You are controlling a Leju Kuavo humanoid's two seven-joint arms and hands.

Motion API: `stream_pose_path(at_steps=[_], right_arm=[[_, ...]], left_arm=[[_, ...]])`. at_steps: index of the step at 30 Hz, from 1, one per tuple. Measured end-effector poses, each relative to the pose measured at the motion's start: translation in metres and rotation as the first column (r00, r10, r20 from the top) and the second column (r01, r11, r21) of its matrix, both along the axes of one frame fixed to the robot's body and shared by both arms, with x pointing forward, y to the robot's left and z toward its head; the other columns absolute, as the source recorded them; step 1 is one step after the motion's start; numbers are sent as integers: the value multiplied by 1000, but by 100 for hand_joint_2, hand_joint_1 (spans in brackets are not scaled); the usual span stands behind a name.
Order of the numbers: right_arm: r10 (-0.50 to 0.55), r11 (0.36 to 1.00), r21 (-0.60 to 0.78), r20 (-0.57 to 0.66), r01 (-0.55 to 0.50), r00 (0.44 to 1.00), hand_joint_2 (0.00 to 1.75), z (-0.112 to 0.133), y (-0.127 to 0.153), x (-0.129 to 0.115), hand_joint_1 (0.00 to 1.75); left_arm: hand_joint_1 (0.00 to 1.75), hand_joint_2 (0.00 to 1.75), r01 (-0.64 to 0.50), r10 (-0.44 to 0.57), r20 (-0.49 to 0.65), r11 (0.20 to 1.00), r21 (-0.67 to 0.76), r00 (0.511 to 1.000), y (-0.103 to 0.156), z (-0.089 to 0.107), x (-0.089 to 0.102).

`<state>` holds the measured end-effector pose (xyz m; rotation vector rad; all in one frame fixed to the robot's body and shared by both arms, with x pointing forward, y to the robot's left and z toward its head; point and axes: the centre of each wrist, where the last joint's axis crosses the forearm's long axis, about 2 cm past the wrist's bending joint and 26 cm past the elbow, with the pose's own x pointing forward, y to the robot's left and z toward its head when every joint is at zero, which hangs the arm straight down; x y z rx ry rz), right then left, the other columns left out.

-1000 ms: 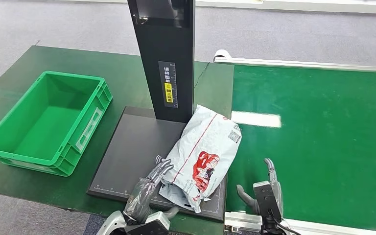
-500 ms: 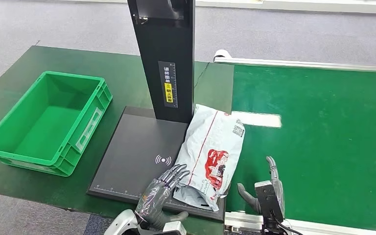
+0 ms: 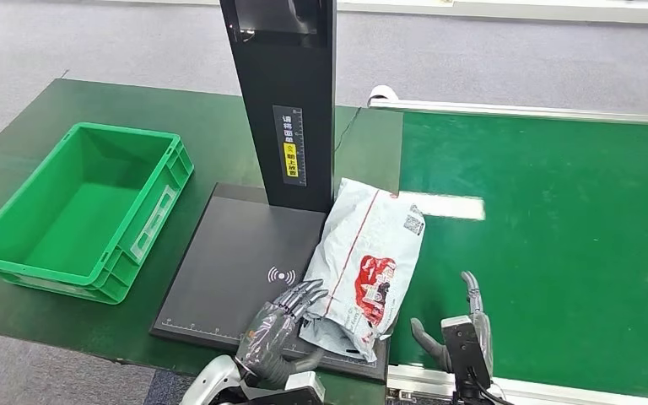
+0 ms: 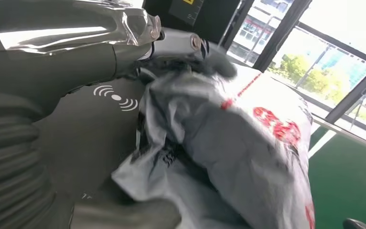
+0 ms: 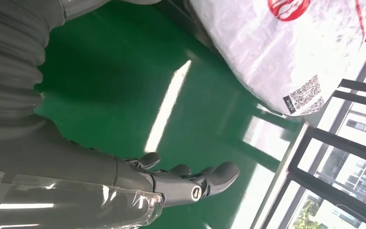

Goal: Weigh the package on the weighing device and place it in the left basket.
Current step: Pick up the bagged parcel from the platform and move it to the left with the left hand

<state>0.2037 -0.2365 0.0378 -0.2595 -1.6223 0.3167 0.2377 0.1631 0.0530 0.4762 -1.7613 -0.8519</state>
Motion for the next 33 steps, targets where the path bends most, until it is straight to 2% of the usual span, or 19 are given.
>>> stream_pose_path(at_steps=[26,33], right_arm=[[0,1000,-3,16,0,1000,175,8,1,-1,0],[0,1000,-6,17,1,1000,175,10,0,-2,0]], left_arm=[[175,175,-52,51,-26,997,-58,998,5,1,4],[175,175,-66,63,-27,988,-137,998,10,5,5]])
